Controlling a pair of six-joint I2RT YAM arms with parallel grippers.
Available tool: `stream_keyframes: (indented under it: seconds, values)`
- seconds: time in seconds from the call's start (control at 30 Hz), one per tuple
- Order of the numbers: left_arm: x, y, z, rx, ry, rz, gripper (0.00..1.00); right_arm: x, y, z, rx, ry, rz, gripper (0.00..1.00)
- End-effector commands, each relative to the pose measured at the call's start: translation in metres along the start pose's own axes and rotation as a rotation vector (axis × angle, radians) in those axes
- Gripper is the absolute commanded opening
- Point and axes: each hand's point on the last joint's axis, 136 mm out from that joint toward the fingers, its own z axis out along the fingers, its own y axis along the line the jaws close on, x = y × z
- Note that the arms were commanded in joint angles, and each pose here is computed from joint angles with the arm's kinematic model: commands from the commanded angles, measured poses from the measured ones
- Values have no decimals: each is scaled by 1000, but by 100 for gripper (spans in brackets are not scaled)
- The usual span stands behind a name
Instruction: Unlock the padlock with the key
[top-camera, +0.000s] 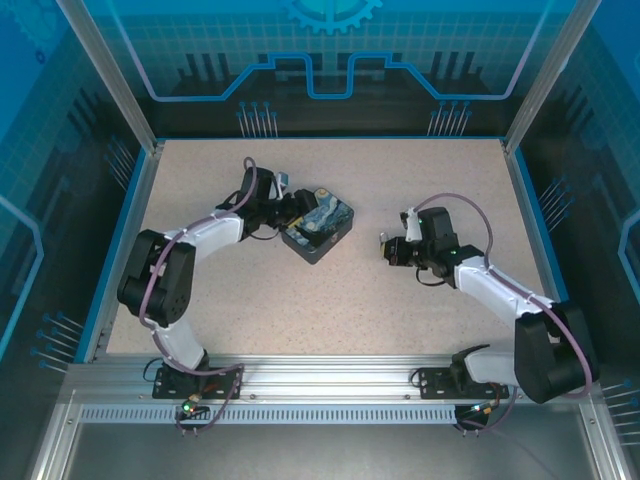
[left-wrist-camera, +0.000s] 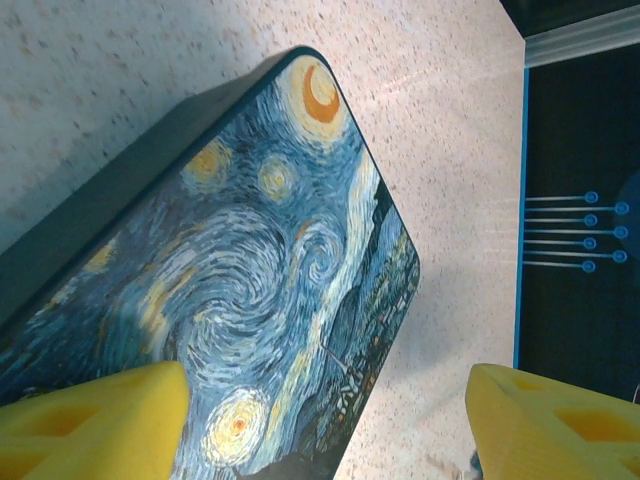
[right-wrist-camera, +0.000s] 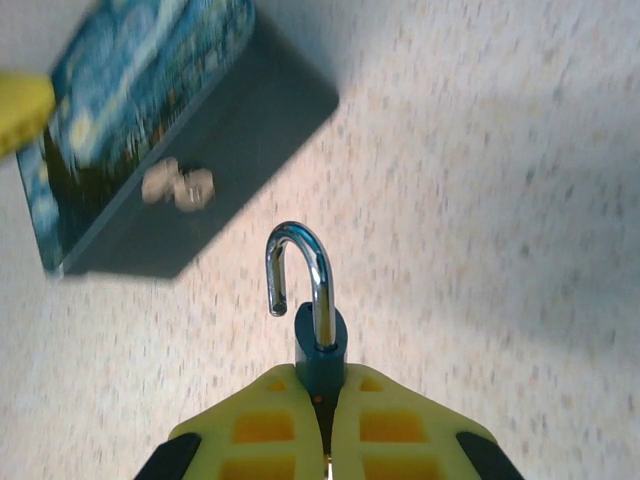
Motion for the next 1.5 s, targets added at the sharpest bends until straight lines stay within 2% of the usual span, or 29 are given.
stream_keyframes:
  seconds: [0.0, 0.13, 0.27, 0.37, 0.57, 0.77, 0.97, 1.13, 1.27, 1.33, 1.47]
  values:
    - [5, 36, 9, -108, 68, -28, 75, 38, 7, -16, -34, 186, 40, 0]
    - [-20, 2, -8, 1, -19, 24, 77, 59, 16, -17, -69, 253, 101, 0]
    - [-39, -34, -44, 83, -115, 89, 83, 69, 27, -4, -114, 305, 142, 0]
    - [-44, -48, -74, 113, -177, 116, 89, 75, 34, 11, -119, 347, 141, 0]
    - [-46, -43, -125, 120, -299, 95, 90, 79, 41, 46, -128, 396, 203, 0]
    - [-37, -21, -157, 77, -364, 60, 93, 79, 26, 64, -62, 405, 236, 1]
    - [-30, -10, -173, 59, -386, 43, 93, 77, 14, 71, -15, 393, 235, 11]
    - [-30, -10, -188, 54, -407, 50, 93, 69, 6, 62, 21, 355, 221, 30]
    - [-32, -13, -202, 48, -436, 65, 94, 59, 1, 46, 72, 312, 182, 42]
    - [-34, -14, -211, 41, -456, 71, 95, 50, -4, 33, 112, 274, 153, 44]
    - [-36, -8, -229, -11, -519, 90, 99, 22, -11, 0, 199, 141, 46, 53]
